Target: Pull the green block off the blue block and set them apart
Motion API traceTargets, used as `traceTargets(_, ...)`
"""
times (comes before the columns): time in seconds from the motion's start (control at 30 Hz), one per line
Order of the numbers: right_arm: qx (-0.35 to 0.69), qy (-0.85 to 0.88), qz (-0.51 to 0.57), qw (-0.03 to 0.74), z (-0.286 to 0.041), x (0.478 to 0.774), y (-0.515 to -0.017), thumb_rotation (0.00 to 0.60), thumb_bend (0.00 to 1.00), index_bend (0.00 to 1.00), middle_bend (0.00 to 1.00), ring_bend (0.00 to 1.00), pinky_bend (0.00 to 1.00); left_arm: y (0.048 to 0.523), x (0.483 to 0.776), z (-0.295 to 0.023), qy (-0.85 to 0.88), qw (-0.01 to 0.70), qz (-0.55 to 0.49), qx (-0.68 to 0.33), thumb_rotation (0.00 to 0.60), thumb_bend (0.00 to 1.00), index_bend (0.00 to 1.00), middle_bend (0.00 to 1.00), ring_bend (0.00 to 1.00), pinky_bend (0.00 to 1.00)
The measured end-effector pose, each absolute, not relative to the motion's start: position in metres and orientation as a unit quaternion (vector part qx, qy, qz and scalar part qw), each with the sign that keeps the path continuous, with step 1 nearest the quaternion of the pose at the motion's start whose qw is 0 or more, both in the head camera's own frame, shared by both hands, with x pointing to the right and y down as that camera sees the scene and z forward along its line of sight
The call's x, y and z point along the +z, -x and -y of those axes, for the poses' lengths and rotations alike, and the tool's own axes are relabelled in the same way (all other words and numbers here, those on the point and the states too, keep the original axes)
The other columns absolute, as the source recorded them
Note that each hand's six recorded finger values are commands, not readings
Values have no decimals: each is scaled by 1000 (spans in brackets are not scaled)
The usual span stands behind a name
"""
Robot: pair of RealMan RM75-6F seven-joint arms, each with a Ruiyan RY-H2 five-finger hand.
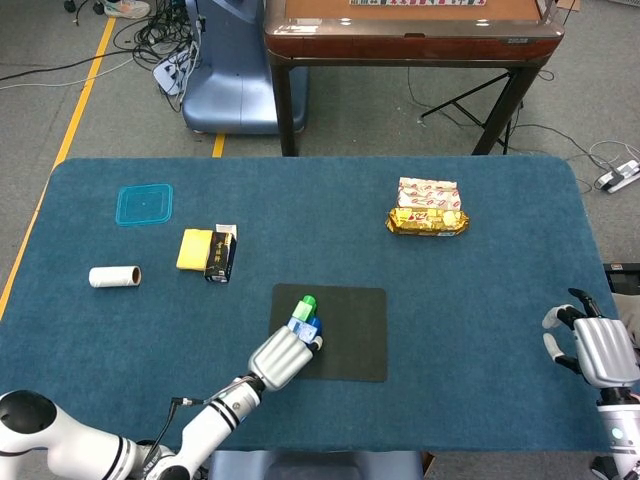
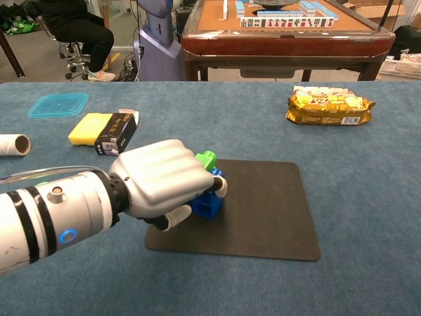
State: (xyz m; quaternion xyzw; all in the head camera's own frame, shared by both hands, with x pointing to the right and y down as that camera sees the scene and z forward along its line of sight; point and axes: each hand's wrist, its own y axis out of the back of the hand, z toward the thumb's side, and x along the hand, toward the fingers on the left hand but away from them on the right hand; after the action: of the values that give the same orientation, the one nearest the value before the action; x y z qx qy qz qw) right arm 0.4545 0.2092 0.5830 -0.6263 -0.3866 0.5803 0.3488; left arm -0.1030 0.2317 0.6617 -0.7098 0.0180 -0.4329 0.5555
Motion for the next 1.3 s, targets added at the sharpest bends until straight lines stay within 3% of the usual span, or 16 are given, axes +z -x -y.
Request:
traceTargets(0.9,577,629,384,351,-207,584,-449,600,350,541,509,567,623,178,671,-232,701,523,-38,-483,600,535,340,1000,1000,1000)
traceTargets(1.2,574,628,388,354,-203,580,-448,600,350,542,509,567,623,175,651,-243,747,512,-72,-417,600,530,505,1000,1000,1000)
traceTargets(1.3,574,628,388,355,-202,579,-448,600,350,541,508,567,623,169,639,-245,768,503,-94,-385,600,499,456,1000,1000,1000)
